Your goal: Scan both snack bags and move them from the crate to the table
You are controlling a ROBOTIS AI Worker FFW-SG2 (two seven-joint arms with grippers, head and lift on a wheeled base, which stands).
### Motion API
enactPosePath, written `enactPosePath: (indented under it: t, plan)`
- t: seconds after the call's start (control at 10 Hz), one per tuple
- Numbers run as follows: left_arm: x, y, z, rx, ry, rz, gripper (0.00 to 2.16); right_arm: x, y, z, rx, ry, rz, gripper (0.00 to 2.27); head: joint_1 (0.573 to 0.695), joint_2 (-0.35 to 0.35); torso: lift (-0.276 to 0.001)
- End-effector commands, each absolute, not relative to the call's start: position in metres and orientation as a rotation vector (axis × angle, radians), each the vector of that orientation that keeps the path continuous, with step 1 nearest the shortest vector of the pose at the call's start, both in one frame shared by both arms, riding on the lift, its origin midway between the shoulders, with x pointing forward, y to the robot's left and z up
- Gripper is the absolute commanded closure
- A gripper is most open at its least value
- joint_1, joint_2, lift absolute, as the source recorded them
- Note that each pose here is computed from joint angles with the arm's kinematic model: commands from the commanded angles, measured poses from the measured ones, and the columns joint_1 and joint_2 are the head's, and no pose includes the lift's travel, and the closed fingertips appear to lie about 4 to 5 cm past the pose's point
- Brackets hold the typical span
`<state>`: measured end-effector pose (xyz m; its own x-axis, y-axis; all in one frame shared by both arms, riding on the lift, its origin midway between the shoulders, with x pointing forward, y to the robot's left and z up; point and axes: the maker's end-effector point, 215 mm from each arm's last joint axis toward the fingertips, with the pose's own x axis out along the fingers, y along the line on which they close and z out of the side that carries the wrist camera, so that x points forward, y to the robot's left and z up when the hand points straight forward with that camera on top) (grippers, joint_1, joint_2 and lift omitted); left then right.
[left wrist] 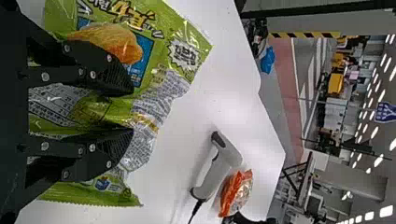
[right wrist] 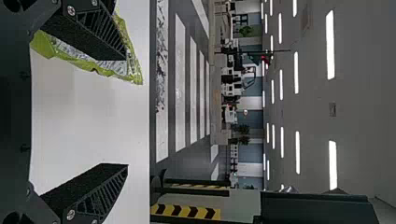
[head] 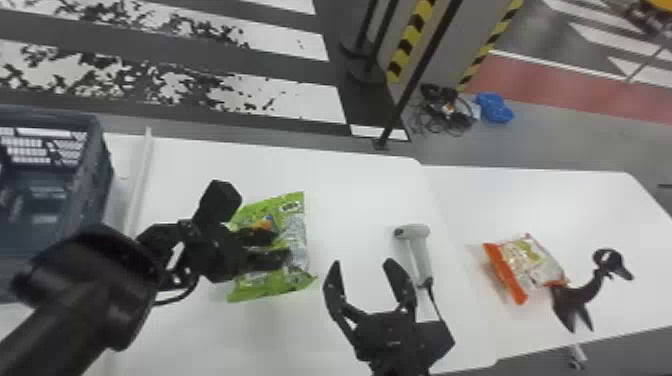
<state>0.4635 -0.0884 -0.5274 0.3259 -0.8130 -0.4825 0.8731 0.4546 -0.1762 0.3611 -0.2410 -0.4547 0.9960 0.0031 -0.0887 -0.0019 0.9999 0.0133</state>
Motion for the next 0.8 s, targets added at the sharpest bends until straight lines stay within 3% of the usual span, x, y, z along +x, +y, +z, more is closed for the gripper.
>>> enactPosePath:
  t: [0.0, 0.2, 0.5, 0.7]
  plan:
    - [0.475, -0.088, -0.505, 0.105, 0.469, -1.079, 0.03, 0.360, -0.241, -0.452, 0.014, 0.085, 0.003, 0.12, 0.695, -0.350, -0.037]
    - [0.497, -0.071, -0.468, 0.089, 0.324, -0.988, 0.04, 0.360, -0.242, -0.452, 0.012, 0.089, 0.003, 0.12, 0.695, -0.350, -0.037]
    - [0.513, -0.003, -0.416, 0.052, 0.187, -0.853, 0.08, 0.361, -0.242, -0.450, 0.012, 0.084, 0.003, 0.12, 0.695, -0.350, -0.037]
    - [0.517, 0.057, -0.379, 0.043, 0.089, -0.731, 0.09, 0.361, -0.241, -0.449, 0.010, 0.083, 0.005, 0.12, 0.695, -0.294, -0.037]
